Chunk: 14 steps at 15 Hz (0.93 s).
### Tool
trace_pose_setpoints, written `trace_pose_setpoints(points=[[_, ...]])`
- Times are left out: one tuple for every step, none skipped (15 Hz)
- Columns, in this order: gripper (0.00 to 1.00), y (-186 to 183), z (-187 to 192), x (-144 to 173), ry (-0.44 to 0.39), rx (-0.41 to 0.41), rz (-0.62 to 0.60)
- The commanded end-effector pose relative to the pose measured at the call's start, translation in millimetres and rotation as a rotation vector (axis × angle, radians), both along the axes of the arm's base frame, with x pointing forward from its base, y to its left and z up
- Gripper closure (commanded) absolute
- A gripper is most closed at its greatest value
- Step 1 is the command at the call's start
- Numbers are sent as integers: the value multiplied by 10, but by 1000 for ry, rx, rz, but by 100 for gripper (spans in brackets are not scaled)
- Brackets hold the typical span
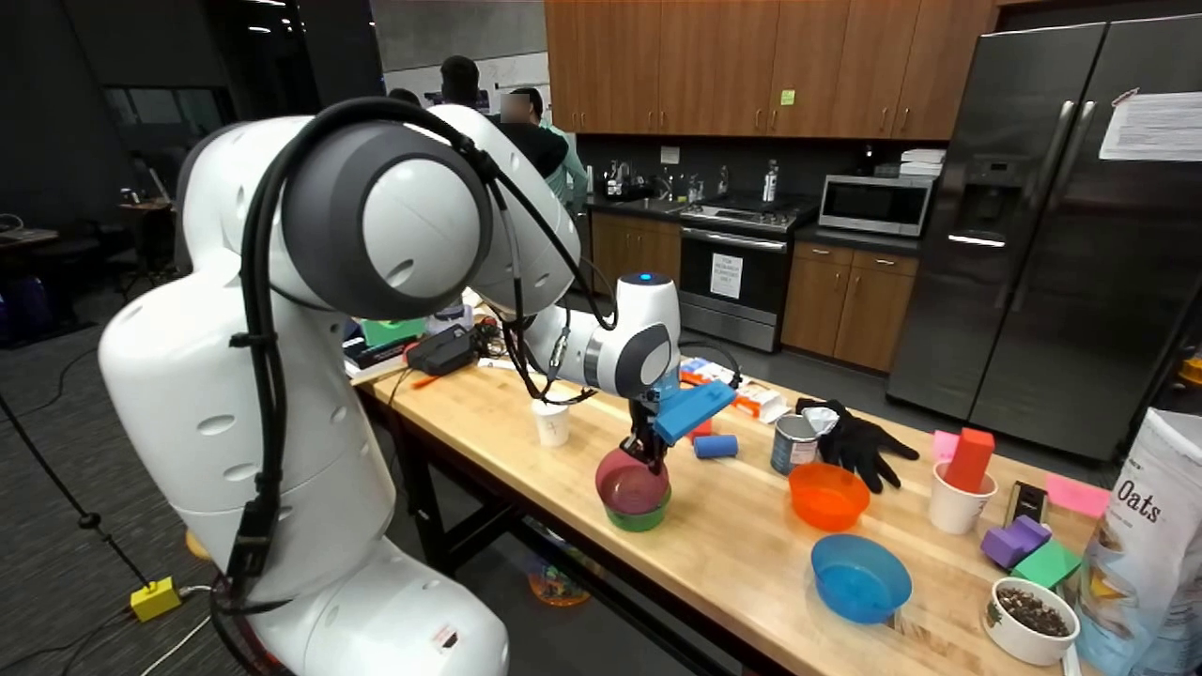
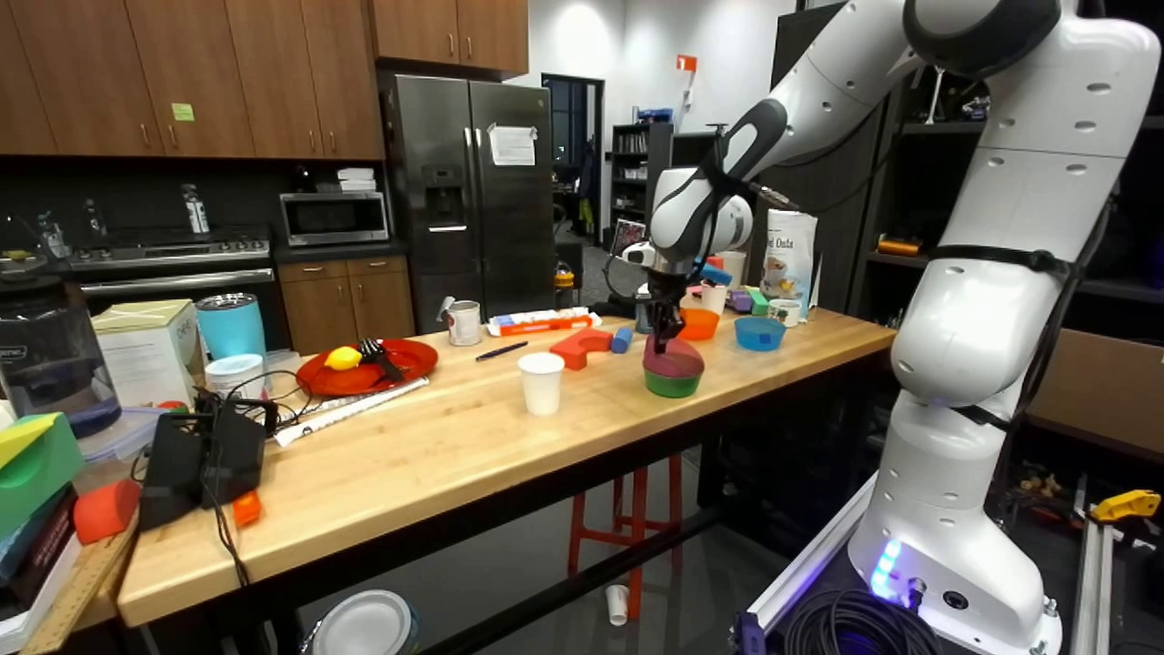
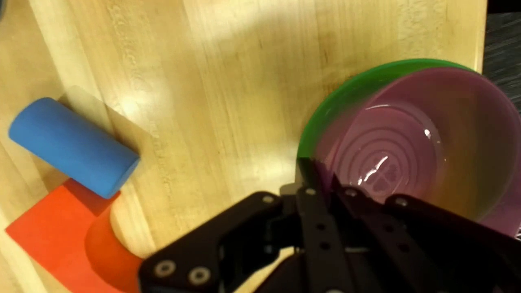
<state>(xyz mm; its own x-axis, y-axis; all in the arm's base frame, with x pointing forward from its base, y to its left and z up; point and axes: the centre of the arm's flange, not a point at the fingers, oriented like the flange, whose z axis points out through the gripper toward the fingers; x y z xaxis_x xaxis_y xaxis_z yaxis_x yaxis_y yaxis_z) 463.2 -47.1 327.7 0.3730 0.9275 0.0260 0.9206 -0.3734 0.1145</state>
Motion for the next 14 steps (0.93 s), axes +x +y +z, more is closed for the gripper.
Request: trace_pose_setpoints(points=[[71, -32, -72, 70, 74, 20, 24], [70, -30, -74, 88, 81, 21, 24], [66, -37, -70, 95, 88, 20, 21], [60, -49, -71, 96, 94, 17, 19], [53, -50, -65, 100, 95, 12, 15], [47, -56, -54, 105, 91, 4, 4], [39, -67, -49, 104, 89, -2, 2], [34, -79, -33, 100, 88, -10, 1], [27, -84, -16, 97, 86, -15, -2], [20, -101, -3, 91, 85, -24, -3], [14, -125, 13, 78, 83, -34, -5], [8, -132, 27, 79, 83, -41, -7], [2, -131, 37, 83, 82, -45, -13], [0, -148, 31, 86, 83, -51, -12]])
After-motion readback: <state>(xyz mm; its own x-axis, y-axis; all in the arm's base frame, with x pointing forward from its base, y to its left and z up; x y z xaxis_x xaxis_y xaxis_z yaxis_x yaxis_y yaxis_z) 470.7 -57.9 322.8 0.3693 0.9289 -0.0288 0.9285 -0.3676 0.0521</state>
